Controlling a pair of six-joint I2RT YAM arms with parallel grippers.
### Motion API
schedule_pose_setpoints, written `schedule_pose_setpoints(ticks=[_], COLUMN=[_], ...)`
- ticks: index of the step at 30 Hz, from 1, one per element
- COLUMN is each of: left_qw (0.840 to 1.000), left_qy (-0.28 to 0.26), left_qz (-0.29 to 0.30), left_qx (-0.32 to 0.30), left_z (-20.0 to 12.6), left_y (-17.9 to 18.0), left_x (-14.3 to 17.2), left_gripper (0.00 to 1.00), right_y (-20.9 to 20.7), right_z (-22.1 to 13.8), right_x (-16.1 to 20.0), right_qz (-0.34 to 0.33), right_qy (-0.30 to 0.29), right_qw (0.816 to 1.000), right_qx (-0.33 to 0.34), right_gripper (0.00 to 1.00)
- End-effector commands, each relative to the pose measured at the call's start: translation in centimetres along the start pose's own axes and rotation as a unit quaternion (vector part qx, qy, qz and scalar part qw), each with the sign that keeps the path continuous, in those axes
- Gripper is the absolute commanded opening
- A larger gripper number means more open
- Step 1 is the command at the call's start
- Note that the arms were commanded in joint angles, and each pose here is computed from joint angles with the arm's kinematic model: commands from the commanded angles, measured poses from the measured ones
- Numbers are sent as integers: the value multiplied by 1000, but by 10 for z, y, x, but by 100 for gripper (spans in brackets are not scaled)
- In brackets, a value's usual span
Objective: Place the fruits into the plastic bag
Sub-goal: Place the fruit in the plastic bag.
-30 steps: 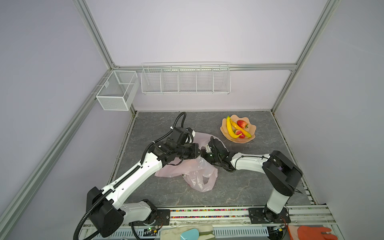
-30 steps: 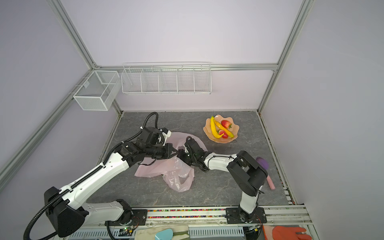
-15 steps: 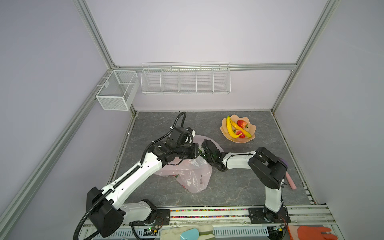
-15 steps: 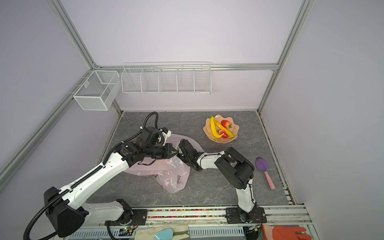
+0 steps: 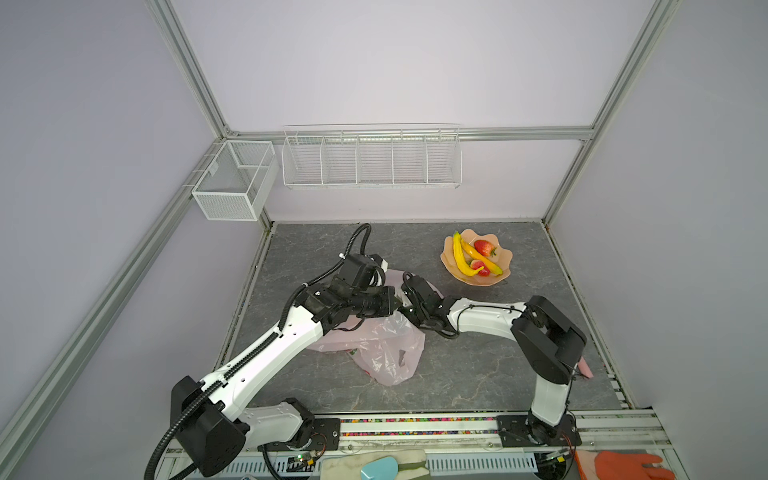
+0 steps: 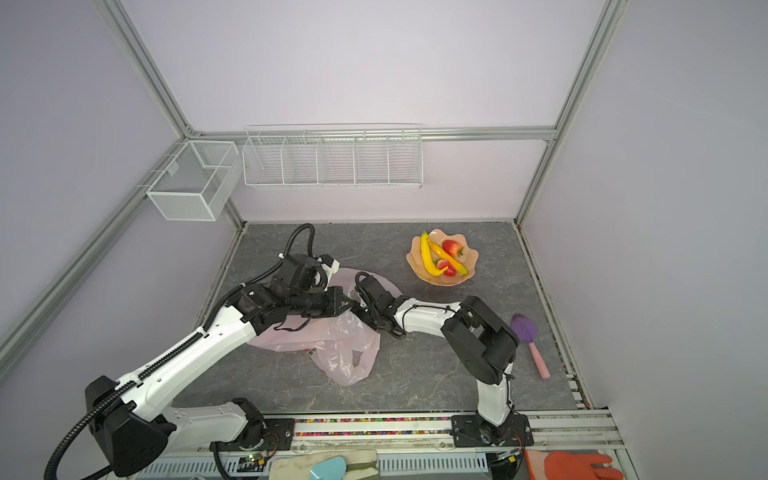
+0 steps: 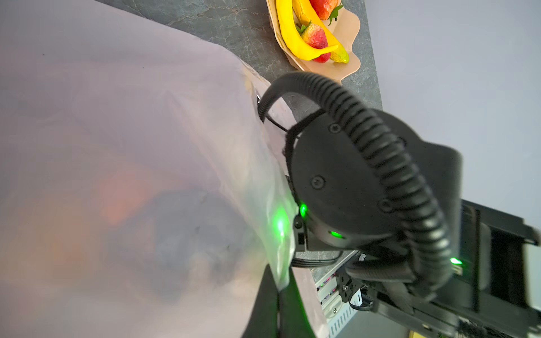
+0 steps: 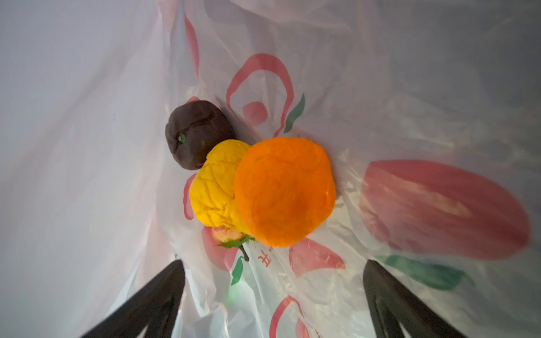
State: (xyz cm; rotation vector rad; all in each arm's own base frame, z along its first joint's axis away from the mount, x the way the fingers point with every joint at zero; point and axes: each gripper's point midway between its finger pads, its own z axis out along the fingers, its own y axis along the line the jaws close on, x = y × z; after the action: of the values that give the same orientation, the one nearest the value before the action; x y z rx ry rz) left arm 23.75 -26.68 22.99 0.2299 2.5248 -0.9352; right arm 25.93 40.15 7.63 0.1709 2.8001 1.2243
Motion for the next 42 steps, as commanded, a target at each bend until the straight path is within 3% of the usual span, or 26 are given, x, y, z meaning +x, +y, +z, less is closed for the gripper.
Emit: schedule_pose_setpoints(ticks=[1, 11, 29, 35, 42], left_qw=[1000, 1000, 1000, 1000, 1000], left_qy=[-11, -14, -14, -14, -4], left_qz=[-1, -2, 3, -3, -5], left_qx=[-11, -11, 0, 10, 16], left_z=[-6, -7, -5, -1, 6], left_y=[7, 10, 6, 6, 4], left_x=[1, 3, 3, 4, 5], left_gripper=[0, 0, 0, 0, 0], right_y=[-9, -29, -82, -83, -66], right_z=[-19, -61, -166, -194, -203], right_x=[3, 17, 42, 47, 48], right_qz=[-20, -55, -101, -126, -157], right_qy=[-1, -15, -81, -100, -108], right_qw=[999, 995, 973, 967, 970], right_qx=[39, 87, 192, 196, 149], right_gripper=[96, 95, 89, 89, 89])
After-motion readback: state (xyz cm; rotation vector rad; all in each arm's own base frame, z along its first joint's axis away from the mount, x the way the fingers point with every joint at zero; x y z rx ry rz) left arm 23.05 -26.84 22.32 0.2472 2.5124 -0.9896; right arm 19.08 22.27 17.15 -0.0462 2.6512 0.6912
